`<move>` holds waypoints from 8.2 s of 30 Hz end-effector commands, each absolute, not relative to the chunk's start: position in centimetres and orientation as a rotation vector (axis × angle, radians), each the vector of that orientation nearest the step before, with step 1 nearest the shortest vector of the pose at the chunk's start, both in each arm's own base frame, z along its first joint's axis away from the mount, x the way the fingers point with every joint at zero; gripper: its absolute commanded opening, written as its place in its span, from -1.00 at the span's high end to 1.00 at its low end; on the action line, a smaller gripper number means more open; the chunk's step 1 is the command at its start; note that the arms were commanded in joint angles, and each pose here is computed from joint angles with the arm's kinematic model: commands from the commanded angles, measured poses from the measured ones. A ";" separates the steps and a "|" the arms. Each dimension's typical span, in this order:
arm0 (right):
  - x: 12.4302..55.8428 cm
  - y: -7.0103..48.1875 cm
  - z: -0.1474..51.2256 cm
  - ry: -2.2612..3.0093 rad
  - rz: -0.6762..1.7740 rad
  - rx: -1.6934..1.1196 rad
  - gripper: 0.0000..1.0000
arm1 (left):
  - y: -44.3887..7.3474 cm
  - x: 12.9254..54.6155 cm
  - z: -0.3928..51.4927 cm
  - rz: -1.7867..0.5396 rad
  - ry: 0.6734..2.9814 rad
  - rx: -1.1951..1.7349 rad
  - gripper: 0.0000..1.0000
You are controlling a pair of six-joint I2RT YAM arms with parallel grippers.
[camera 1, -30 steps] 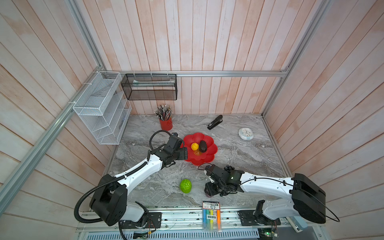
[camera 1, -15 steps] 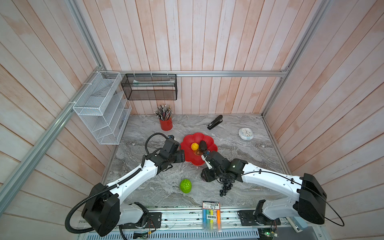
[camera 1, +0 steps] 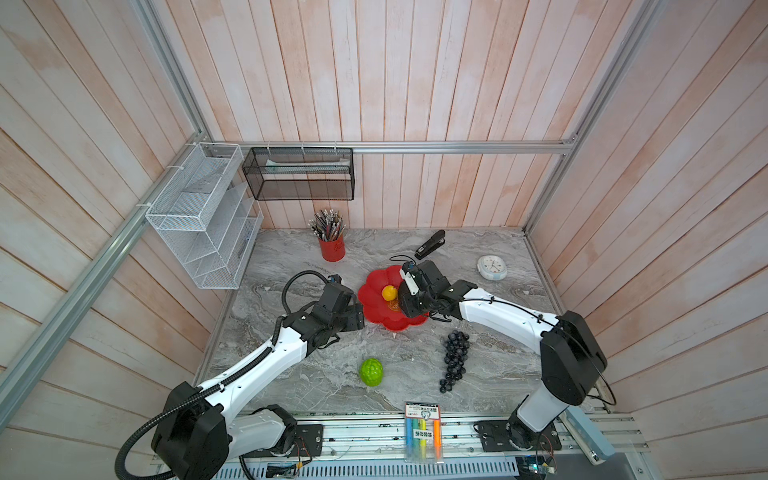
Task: Place and organize the fake fruits in the fruit bowl
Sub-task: 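Place the purple fruit in the bowl while the left gripper reaches for green fruit, then grasp and lift the green bumpy fruit with the left gripper toward the bowl, then release the green fruit into the bowl while the right gripper reaches for grapes, then close the right gripper on the stem of the dark grapes, then lift the grapes with the right gripper and carry them over the bowl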
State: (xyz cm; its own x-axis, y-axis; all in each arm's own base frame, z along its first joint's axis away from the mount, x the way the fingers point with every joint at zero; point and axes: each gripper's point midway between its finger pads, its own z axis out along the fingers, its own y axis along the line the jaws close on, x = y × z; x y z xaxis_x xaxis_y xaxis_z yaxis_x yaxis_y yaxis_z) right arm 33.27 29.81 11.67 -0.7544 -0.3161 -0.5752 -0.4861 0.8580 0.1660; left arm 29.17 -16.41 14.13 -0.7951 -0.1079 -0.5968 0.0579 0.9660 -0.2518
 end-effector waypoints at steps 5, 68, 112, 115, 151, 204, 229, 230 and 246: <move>35.9 31.8 10.2 2.460 0.459 -0.625 0.21 | -15.3 27.4 13.7 -0.347 2.495 -0.068 -0.67; 32.4 27.3 11.6 2.326 0.474 -0.569 -0.61 | -23.4 16.9 6.8 -0.136 2.944 0.419 -0.81; 29.3 20.5 14.4 2.334 0.423 -0.413 -0.58 | -25.5 32.6 14.9 -0.354 2.635 0.319 -0.06; 28.8 18.5 14.0 2.360 0.462 -0.332 -0.57 | -25.5 35.3 14.0 -0.315 2.636 0.302 -0.06; 27.2 10.7 9.3 2.403 0.651 0.185 -0.35 | -26.9 39.6 9.8 -0.335 2.647 0.325 -0.78; 25.1 9.3 4.6 2.381 1.050 0.543 0.33 | -22.6 35.6 15.2 -0.421 2.501 0.192 -0.78; 26.0 8.5 8.2 2.345 0.938 0.406 1.00 | -23.0 35.1 14.9 -0.464 2.521 0.181 -0.77; 26.1 8.5 8.7 2.341 0.928 0.393 1.00 | -22.9 35.1 15.0 -0.461 2.518 0.177 -0.77; 27.3 12.5 19.1 2.241 0.781 0.110 1.00 | -21.4 33.9 16.4 -0.458 2.464 0.129 -0.77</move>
State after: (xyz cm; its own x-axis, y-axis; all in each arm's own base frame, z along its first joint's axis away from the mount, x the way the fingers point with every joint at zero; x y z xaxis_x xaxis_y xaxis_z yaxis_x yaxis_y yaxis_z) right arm 26.82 12.40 16.79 -0.7460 0.3187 -0.5848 -0.1405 0.7830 0.6060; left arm 34.00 -22.06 15.98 -0.8133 -0.0009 -0.5818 0.2131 0.9300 -0.2994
